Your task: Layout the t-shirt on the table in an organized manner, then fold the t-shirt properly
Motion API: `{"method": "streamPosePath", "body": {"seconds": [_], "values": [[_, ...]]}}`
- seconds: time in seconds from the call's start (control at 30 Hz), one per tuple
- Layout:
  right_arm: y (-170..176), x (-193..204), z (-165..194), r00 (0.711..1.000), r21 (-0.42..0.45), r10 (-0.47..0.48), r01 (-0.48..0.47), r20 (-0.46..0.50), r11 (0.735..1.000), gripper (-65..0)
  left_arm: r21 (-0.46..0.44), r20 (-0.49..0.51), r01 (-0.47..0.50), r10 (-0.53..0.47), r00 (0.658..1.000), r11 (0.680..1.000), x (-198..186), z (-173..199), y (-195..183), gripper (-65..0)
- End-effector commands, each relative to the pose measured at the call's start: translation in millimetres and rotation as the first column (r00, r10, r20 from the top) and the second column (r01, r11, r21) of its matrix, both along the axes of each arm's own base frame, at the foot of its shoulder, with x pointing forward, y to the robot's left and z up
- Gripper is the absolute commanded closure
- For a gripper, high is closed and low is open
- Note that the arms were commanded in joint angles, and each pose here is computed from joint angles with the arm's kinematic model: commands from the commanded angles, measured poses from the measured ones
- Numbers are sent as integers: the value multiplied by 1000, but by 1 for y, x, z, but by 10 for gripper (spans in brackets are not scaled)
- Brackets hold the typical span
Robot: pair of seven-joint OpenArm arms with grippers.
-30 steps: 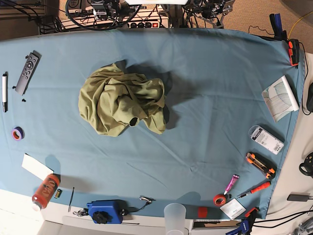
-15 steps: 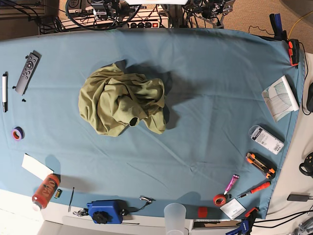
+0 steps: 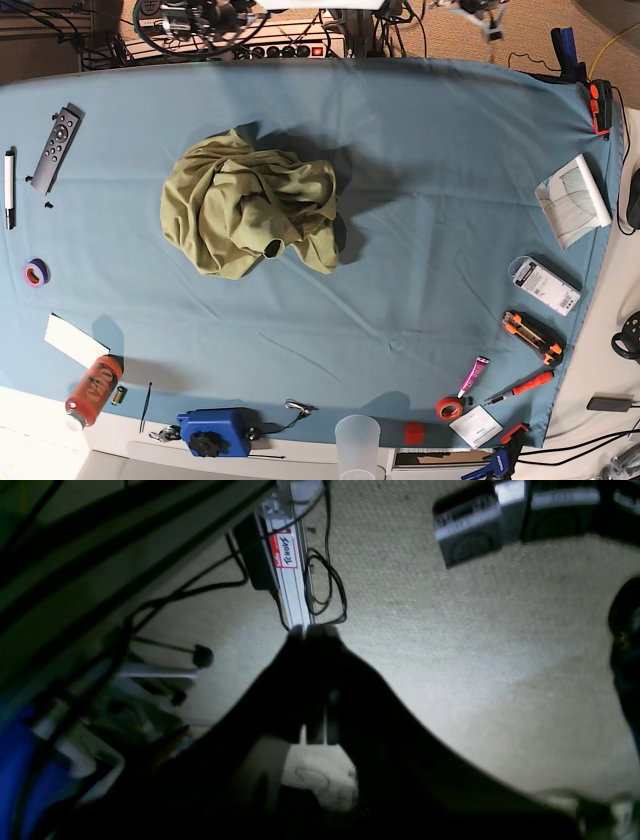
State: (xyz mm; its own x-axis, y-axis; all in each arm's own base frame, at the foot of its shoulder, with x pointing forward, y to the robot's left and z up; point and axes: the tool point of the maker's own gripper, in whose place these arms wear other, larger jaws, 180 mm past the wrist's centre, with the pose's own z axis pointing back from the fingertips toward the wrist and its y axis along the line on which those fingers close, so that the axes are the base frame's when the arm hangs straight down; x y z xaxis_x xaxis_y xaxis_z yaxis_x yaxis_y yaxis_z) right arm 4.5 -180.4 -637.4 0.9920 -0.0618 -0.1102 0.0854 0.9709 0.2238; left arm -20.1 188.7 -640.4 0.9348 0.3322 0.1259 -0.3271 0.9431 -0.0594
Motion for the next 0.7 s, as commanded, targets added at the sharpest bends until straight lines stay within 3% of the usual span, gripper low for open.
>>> {"method": "streamPosePath", "body": {"seconds": [0.0,0.27,0.43,0.67], "values": [[-10,-6,2,1000,-6,-12,12,-17,1000,0,15,5,5,-6,1000,1000,-6,4,10,0],[-53,-31,24,1000,-55,-24,24,-6,998,0,69,32,63,-66,997,996,-35,32,43,0],[-75,-40,52,998,-78,39,-36,41,996,0,2,94,135,-135,986,991,-44,57,29,0],[-73,-55,91,984,-78,165,-160,72,984,0,-75,156,228,-214,964,971,-49,92,6,0]]}}
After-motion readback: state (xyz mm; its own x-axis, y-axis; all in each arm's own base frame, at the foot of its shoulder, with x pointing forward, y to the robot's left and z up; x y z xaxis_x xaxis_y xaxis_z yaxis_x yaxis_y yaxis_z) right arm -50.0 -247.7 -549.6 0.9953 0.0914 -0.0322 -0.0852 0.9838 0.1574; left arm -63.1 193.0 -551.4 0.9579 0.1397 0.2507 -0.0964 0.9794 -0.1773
